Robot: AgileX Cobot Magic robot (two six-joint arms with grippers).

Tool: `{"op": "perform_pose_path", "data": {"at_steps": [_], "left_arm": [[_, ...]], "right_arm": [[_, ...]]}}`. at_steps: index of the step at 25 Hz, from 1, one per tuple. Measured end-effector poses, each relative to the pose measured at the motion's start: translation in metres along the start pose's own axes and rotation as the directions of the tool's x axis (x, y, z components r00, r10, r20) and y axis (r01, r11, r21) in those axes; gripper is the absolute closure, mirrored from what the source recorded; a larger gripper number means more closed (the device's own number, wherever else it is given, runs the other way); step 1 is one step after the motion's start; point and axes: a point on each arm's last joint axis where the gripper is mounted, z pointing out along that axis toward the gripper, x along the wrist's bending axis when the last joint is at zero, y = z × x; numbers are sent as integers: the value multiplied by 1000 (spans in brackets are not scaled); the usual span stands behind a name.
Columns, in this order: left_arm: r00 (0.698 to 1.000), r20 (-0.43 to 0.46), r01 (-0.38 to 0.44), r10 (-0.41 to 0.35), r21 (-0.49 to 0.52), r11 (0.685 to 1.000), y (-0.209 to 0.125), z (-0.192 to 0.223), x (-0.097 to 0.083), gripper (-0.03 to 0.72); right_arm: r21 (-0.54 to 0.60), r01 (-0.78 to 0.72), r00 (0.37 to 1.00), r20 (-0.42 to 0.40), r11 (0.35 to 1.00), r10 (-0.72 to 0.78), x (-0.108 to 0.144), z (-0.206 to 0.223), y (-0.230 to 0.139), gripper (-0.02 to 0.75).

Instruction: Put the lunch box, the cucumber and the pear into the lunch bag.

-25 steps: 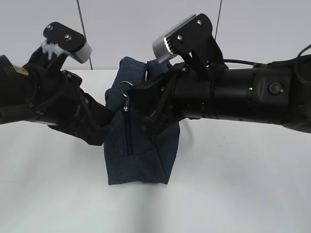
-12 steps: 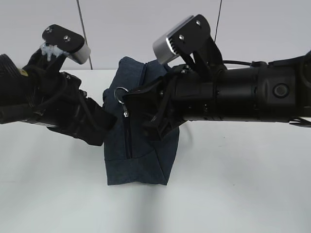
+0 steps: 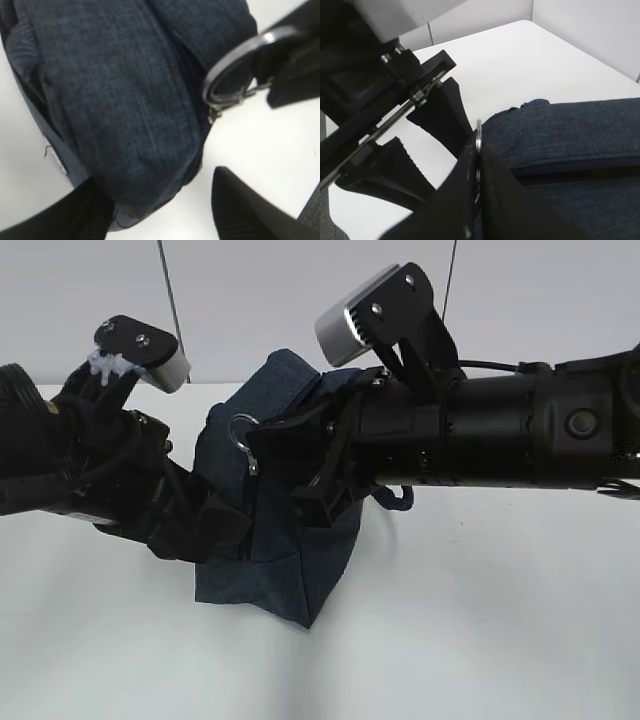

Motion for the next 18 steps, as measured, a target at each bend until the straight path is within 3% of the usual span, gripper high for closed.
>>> {"op": "perform_pose_path", "data": {"at_steps": [7,13,18], "left_arm": [[1000,-19,2,-3,-31,1000,3,0,2,337],[999,-15,43,-43,-3,999,-1,14,5,496],[998,1,60,-61,50,997,-6,26,5,575]], "right_arm": [[-49,-11,998,-67,999,8,6,0,5,738],[-45,-8,997,-77,999,4,6,-1,4,738],[-30,-5,998,-61,1000,4,5,0,3,738]]}}
